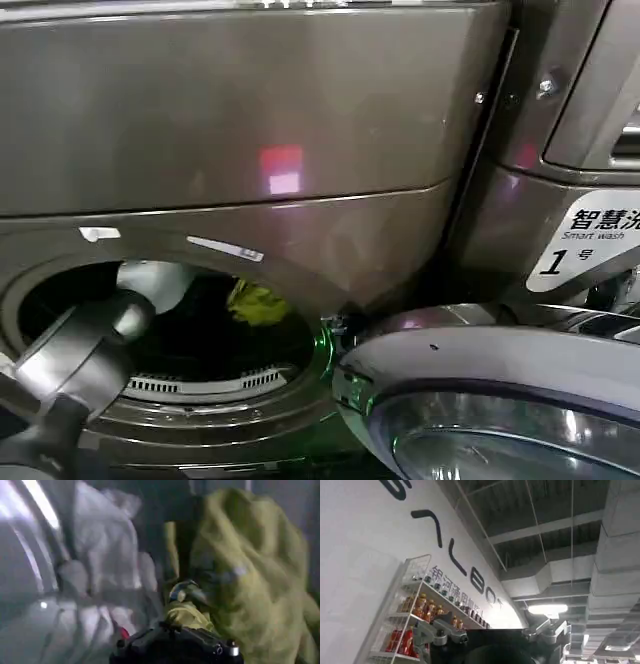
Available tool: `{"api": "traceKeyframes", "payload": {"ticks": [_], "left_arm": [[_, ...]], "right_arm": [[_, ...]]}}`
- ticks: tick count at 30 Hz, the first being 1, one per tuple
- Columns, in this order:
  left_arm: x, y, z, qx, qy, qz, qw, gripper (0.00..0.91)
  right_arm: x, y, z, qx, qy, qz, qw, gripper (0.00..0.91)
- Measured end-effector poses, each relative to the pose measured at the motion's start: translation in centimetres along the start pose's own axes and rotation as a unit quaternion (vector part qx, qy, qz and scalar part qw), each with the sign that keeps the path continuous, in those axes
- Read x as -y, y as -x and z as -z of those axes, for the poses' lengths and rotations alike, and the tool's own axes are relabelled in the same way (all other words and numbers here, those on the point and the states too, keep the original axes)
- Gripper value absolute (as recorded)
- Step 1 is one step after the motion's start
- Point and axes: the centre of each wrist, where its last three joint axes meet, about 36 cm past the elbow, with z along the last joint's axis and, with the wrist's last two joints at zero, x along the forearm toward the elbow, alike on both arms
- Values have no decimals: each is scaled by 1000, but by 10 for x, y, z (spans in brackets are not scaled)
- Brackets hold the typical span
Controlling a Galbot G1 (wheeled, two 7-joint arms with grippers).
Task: Grasp the clothes from the dryer.
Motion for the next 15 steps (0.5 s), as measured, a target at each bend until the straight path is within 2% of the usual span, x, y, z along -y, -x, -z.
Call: {"api": "traceKeyframes", "payload": {"ticks": [6,11,15], "left_arm": [[25,5,2,134,-96,61,984,0],[55,11,13,258,-178,130,941,0],[78,13,22,320,-227,194,899,0]], "right_arm": [[-2,1,-3,0,1,2,1000,907],[-4,2,-4,1,2,3,1000,907],[-4,2,-5,1,3,4,1000,907]]}}
